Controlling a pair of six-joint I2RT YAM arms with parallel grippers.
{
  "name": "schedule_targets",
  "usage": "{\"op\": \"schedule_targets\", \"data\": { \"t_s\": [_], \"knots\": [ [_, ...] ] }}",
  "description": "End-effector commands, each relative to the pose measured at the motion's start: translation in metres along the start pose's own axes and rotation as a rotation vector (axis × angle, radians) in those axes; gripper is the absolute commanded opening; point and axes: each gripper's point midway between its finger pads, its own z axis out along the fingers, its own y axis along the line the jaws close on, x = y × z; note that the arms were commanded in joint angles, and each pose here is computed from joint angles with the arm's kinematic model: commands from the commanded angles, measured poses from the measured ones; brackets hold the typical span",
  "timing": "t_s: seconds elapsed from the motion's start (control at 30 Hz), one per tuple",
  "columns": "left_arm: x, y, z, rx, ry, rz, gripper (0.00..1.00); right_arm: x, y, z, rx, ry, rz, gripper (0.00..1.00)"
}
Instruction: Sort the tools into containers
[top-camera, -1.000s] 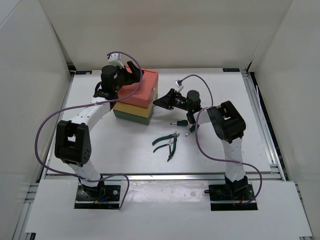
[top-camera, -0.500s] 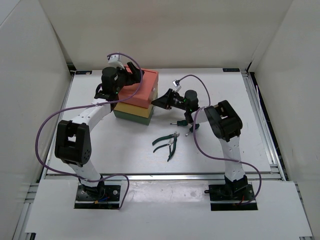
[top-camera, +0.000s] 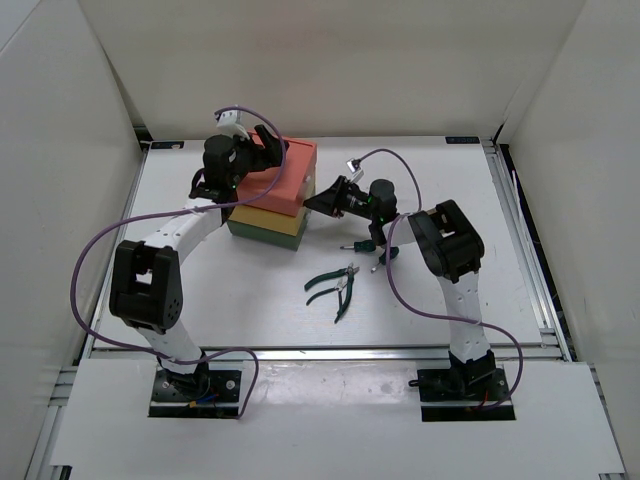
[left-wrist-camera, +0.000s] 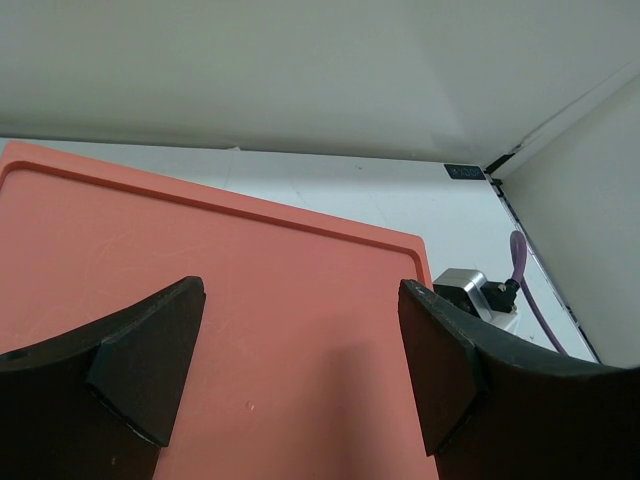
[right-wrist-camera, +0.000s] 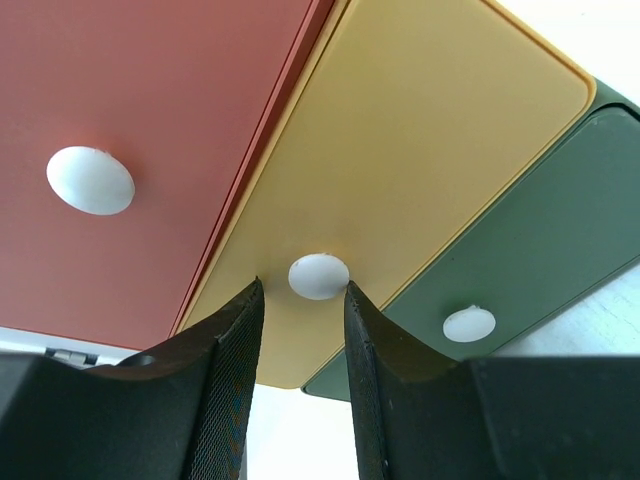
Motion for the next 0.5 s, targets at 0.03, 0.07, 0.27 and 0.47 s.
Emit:
{"op": "schedule_targets", "data": {
  "t_s": [0.03,0.07,0.27,0.47],
  "knots": [
    [0.079,0.020,-0.014,-0.071,0.238,-0.066,0.89,-0.022,0.015,0.009,-0.052,-0.066,-0.078,0.42],
    [0.080,0.020,-0.015,-0.073,0.240,-0.070,0.89,-0.021,0.012,0.010,-0.045,-0.059,-0.075,0.42],
    [0.081,0.019,-0.016,-0.067,0.243,-0.072,0.89,-0.027,0.015,0.014,-0.053,-0.067,-0.082,0.41],
    [0.082,0.018,-0.017,-0.062,0.245,-0.073,0.89,-0.026,0.016,0.019,-0.068,-0.045,-0.077,0.32]
  ]
}}
